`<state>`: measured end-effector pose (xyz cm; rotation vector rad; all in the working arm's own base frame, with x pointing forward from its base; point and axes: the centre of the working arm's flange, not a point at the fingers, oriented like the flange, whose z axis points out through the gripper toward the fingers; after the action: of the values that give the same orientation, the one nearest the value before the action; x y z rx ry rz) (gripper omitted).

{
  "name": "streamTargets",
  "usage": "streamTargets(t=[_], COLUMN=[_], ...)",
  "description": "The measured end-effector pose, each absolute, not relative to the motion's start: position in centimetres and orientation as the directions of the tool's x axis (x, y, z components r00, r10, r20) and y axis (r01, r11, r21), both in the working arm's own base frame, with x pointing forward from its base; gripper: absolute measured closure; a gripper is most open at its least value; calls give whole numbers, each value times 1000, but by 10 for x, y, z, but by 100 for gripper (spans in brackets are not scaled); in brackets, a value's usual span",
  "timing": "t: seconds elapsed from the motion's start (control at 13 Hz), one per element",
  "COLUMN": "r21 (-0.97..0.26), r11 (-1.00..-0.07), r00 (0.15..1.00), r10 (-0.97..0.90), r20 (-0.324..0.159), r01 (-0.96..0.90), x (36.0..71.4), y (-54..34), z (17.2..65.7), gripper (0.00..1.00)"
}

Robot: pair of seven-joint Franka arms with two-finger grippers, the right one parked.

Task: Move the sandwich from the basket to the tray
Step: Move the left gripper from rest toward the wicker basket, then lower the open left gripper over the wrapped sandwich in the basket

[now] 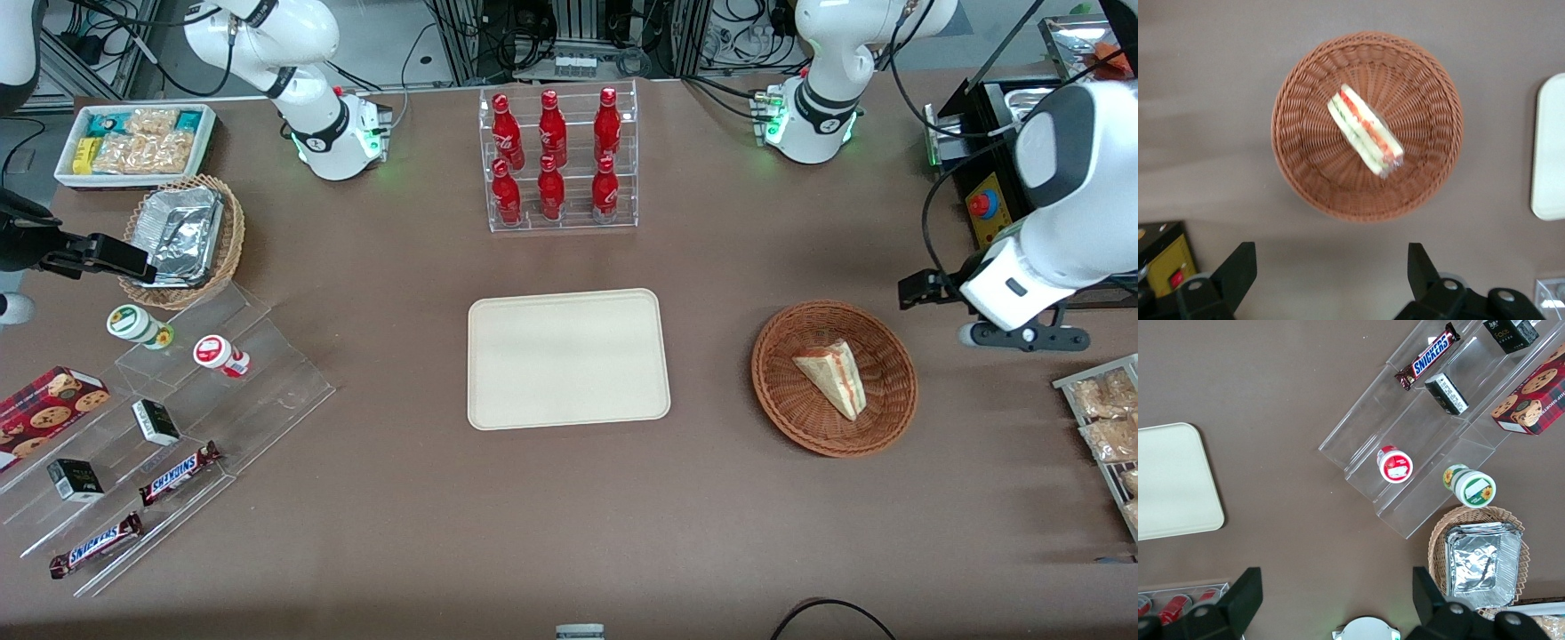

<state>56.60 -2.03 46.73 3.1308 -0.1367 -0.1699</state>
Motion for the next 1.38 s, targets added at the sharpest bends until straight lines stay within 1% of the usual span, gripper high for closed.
streamTargets(t=[0.23, 0.46, 0.69, 0.92, 1.15, 1.38], r21=[4, -2, -3, 16, 21, 29], r11=[-998, -997, -970, -938, -902, -887], r00=[996, 996, 970, 938, 902, 887], r10=[-57, 81, 243, 346, 432, 461], r20=[-71, -43, -26, 19, 15, 22], r01=[-56, 81, 243, 346, 431, 460], x=[561, 556, 555, 551, 547, 551], y=[-20, -20, -27, -41, -69, -77], z=[423, 399, 386, 357, 333, 319], gripper=[0, 0, 0, 0, 0, 0])
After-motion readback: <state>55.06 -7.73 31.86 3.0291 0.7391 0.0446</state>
